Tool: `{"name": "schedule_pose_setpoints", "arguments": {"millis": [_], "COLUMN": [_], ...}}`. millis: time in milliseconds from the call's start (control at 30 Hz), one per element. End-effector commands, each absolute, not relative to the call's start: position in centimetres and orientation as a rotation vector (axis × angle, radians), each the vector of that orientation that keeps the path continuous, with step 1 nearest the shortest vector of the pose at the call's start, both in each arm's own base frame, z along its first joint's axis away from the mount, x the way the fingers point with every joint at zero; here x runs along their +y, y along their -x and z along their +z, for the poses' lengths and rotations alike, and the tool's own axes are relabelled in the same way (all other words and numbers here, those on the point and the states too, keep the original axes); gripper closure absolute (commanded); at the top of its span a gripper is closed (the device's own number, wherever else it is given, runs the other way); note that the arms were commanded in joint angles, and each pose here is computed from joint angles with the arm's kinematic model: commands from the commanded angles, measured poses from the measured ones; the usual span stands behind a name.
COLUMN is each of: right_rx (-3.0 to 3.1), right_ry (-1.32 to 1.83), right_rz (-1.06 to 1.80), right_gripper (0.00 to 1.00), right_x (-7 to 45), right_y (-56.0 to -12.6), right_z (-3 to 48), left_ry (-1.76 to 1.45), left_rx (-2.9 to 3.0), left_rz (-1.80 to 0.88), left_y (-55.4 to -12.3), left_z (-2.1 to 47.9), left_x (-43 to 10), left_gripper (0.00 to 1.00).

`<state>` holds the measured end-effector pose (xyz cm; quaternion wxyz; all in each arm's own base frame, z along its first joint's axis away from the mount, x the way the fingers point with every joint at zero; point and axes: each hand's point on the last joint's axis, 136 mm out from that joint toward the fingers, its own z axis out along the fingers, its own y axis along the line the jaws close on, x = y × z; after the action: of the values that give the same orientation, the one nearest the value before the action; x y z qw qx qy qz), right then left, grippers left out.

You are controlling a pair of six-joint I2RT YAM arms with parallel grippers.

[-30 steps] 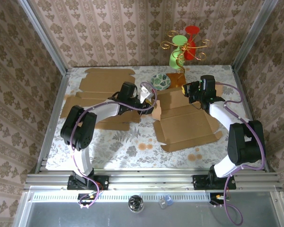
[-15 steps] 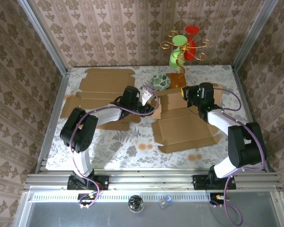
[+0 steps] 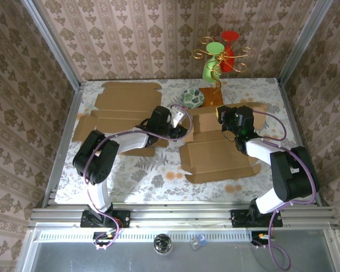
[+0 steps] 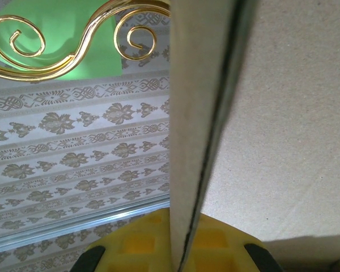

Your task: Fold the paper box

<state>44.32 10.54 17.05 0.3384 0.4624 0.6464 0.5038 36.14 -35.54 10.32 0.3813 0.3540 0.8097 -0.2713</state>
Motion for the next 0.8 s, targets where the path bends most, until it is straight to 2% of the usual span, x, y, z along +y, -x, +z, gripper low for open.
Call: {"name": "schedule_pose_setpoints", "arguments": {"millis": [0, 533, 767], "right_rx": [1.78, 1.798, 1.798], "right_ry": [-1.257, -1.267, -1.267], "right_rz": [1.286, 1.285, 1.288], "right_gripper": [1.0, 1.0, 1.0], "right_x": [11.5, 11.8, 11.9], "right_y": [-42.8, -41.3, -41.1], "right_z": [14.3, 13.6, 13.7], "left_ry": [-0.816, -0.705, -0.682], "left_rx": [2.076, 2.131, 2.133], "left_rz": [-0.59, -0.397, -0.359], "left_y": [-37.7, -38.4, -38.4], "left_z": [10.8, 9.4, 9.0], "left_x": [-35.0, -35.3, -35.8], "left_gripper": [0.63, 0.64, 0.68]}}
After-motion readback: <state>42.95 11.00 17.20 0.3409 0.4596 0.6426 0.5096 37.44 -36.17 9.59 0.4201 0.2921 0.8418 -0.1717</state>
